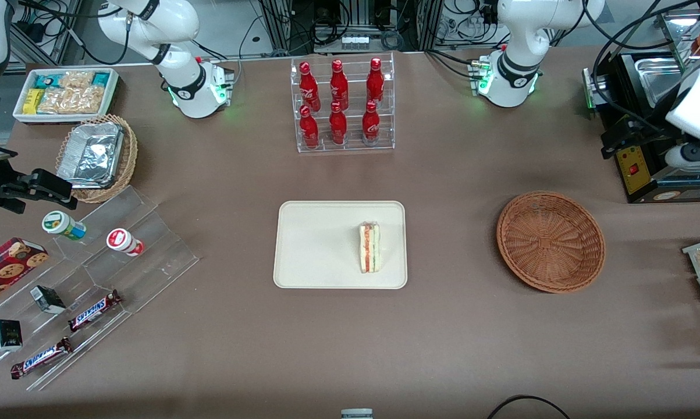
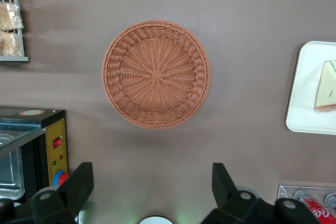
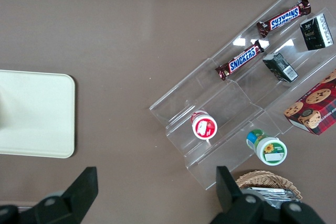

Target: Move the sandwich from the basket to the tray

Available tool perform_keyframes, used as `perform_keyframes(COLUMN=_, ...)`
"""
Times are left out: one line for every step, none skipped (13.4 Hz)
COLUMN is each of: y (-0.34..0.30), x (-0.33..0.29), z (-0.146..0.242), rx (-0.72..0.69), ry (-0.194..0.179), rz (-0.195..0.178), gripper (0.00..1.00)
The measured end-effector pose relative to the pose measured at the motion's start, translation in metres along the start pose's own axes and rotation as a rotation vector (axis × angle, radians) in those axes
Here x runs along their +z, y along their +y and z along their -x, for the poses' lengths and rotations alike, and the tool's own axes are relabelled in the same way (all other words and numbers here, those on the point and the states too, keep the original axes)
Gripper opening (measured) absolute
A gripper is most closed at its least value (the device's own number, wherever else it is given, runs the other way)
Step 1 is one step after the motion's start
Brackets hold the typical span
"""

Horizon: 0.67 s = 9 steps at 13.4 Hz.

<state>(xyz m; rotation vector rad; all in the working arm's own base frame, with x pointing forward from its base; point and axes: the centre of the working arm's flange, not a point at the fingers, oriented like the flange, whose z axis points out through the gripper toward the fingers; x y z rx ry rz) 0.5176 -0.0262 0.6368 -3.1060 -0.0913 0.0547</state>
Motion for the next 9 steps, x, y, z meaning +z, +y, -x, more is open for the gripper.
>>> perform_keyframes(y=0.0008, x=-0.0010, z=0.0009, rx=0.002, ry=-0.001, rz=0.000, gripper=1.00)
perform_keyframes(y=0.0013, x=-0.0006, z=0.0012, rx=0.003, ry=-0.004, rz=-0.001, gripper=1.00)
perform_keyframes(y=0.0020, x=-0.0003, z=0.0016, rx=0.004, ry=-0.007, rz=-0.001, gripper=1.00)
perform_keyframes(y=0.0027, x=-0.0002, z=0.0018, rx=0.005, ry=-0.009, rz=-0.001, gripper=1.00)
perform_keyframes(y=0.0038, x=-0.0001, z=0.0019, rx=0.007, ry=-0.009, rz=0.002, gripper=1.00)
perform_keyframes(y=0.0061, x=-0.0001, z=0.0022, rx=0.010, ry=-0.010, rz=0.012, gripper=1.00)
perform_keyframes(y=0.0084, x=-0.0002, z=0.0024, rx=0.012, ry=-0.012, rz=0.027, gripper=1.00)
perform_keyframes(y=0.0097, x=-0.0002, z=0.0026, rx=0.013, ry=-0.013, rz=0.035, gripper=1.00)
perform_keyframes(y=0.0101, x=-0.0001, z=0.0025, rx=0.013, ry=-0.013, rz=0.036, gripper=1.00)
